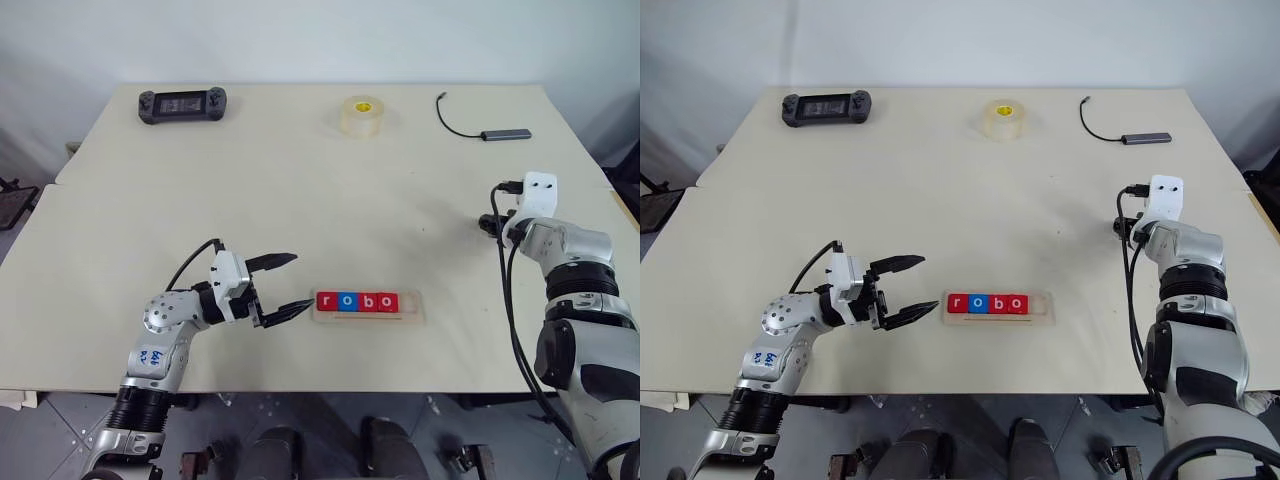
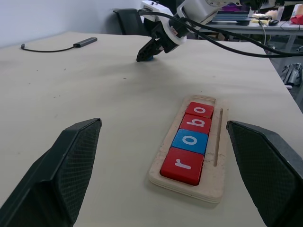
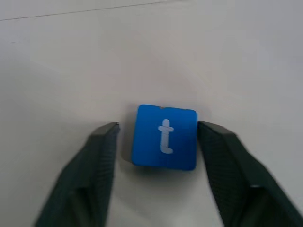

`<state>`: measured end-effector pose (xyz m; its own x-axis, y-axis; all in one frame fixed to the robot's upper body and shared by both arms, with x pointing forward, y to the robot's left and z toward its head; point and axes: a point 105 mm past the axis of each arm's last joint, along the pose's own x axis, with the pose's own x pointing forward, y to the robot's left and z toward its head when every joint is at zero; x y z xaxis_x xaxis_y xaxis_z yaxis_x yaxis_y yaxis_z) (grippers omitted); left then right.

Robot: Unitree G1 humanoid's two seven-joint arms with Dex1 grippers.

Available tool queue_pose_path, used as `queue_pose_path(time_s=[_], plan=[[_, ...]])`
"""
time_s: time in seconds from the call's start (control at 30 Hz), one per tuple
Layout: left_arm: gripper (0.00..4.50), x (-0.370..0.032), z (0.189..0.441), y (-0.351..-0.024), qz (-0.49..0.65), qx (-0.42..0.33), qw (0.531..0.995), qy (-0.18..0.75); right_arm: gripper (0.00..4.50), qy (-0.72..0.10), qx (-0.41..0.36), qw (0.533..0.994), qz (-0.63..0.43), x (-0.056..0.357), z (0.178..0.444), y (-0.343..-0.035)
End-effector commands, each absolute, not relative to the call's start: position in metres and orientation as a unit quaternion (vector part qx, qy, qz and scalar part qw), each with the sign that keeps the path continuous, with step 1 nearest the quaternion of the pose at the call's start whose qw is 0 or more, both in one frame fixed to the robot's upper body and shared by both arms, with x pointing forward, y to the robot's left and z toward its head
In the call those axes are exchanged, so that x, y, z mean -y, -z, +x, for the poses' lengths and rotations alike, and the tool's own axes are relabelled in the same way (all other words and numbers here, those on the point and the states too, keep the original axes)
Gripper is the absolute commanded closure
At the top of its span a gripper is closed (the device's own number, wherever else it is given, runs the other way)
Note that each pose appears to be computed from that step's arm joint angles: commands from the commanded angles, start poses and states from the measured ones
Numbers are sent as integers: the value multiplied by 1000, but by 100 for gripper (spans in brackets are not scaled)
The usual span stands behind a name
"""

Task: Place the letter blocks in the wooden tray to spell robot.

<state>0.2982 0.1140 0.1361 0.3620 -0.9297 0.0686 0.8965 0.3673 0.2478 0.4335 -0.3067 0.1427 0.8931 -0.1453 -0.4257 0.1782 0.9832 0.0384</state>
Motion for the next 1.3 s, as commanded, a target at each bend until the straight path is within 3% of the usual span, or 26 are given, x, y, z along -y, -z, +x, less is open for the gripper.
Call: queue_pose_path(time_s=[0.03, 0.23, 0.4, 0.6, 0.8, 0.93, 1.07, 1.23, 1.3], plan=[[0, -113, 295, -140, 91, 111, 818, 556, 305, 95, -236, 966, 35, 313, 426, -134], [0, -110, 295, -140, 91, 111, 814, 562, 304, 80, -237, 968, 34, 308, 406, -144], [0, -111, 294, -140, 91, 110, 811, 567, 304, 52, -241, 968, 50, 287, 360, -148], [0, -110, 291, -139, 88, 103, 799, 585, 304, 21, -268, 963, 29, 249, 296, -128], [0, -109, 294, -139, 90, 96, 791, 598, 304, 13, -277, 961, 12, 227, 266, -113], [0, -107, 295, -140, 90, 98, 788, 601, 168, -3, -269, 963, 1, 220, 266, -116], [0, -107, 296, -140, 90, 100, 790, 598, 38, -81, -263, 960, -56, 226, 271, -133], [0, -108, 296, -139, 89, 101, 794, 593, 38, -195, -245, 939, -144, 231, 275, -148], [0, -109, 295, -139, 89, 102, 795, 591, 38, -301, -217, 905, -207, 225, 272, -154]])
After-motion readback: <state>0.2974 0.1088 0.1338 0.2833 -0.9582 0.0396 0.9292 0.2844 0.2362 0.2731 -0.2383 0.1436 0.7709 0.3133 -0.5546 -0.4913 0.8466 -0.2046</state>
